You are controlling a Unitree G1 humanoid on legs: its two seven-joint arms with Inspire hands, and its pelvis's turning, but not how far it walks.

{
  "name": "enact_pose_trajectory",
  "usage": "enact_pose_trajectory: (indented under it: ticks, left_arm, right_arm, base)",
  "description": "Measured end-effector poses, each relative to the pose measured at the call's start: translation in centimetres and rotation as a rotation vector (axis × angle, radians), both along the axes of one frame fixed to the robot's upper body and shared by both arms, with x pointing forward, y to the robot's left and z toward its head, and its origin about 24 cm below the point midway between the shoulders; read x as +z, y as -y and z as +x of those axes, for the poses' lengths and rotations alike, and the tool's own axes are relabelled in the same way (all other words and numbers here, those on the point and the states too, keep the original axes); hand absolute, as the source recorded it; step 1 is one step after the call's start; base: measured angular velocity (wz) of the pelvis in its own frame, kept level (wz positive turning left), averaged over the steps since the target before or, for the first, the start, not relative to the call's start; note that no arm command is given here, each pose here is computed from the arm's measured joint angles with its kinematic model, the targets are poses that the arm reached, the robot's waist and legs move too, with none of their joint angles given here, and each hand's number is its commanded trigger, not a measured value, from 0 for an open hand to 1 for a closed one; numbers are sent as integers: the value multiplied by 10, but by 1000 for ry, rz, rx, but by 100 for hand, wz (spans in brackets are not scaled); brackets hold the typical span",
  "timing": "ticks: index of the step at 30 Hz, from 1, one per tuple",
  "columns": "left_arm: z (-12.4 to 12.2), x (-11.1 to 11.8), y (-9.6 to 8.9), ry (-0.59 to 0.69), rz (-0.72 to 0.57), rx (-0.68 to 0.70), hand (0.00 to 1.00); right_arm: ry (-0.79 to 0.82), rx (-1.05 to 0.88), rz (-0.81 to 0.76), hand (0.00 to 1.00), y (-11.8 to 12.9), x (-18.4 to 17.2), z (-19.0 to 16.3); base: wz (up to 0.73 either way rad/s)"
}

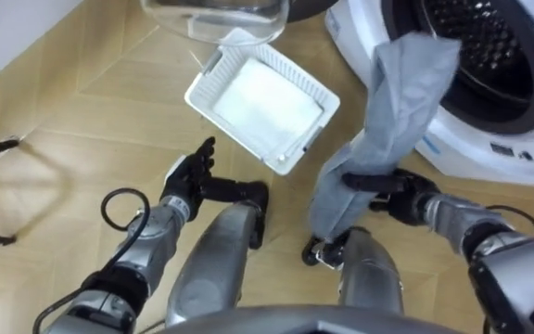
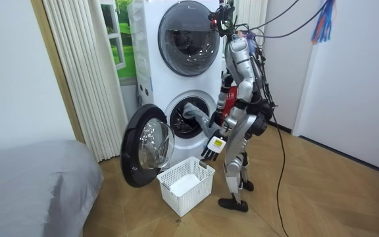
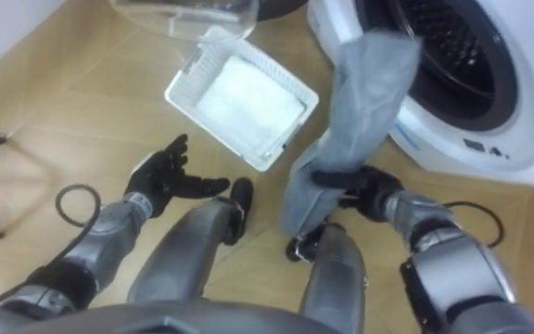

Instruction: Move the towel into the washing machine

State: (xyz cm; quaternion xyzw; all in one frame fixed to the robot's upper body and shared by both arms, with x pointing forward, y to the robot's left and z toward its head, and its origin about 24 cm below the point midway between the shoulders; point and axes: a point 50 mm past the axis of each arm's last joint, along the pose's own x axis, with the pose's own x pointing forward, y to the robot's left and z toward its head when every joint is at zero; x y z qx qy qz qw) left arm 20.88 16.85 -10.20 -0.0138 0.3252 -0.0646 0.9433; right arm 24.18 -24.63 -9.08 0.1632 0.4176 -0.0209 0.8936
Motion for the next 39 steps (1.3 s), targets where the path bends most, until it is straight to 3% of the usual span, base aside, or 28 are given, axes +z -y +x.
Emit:
enact_pose_trajectory:
  ticks: [5, 9, 13, 21, 29, 30, 31, 32, 39]
  left_arm:
    - [-4, -1, -6, -22, 18, -3, 0]
    - [-23, 0, -20, -23, 38, 7, 0]
    - [-32, 2, -22, -32, 39, 7, 0]
    - [-28, 7, -19, -13, 62, 16, 0]
    - [-27, 9, -18, -5, 83, 51, 0]
    - [-29, 10, -17, -2, 92, 51, 0]
    - [-29, 11, -16, 1, 93, 52, 0]
    - [-30, 12, -17, 6, 97, 63, 0]
    - [-27, 15, -12, 24, 98, 128, 0]
  right_arm:
    - [30, -126, 107, 100, 16, 11, 5]
    - [43, -203, 178, 100, 21, 16, 8]
    - [125, -328, 289, 100, 24, 28, 21]
    - [228, -473, 421, 100, 20, 59, 56]
    - [217, -673, 572, 100, 21, 78, 73]
    - [212, -704, 586, 95, 22, 79, 75]
    - [212, -721, 596, 26, 23, 81, 76]
    - [211, -743, 605, 0, 23, 85, 79]
    - [162, -886, 641, 0, 31, 97, 86]
  base:
    - [12]
    - [11]
    - [8]
    - [4]
    - [7]
    - [9]
    - [10]
    - [7]
    - [3]
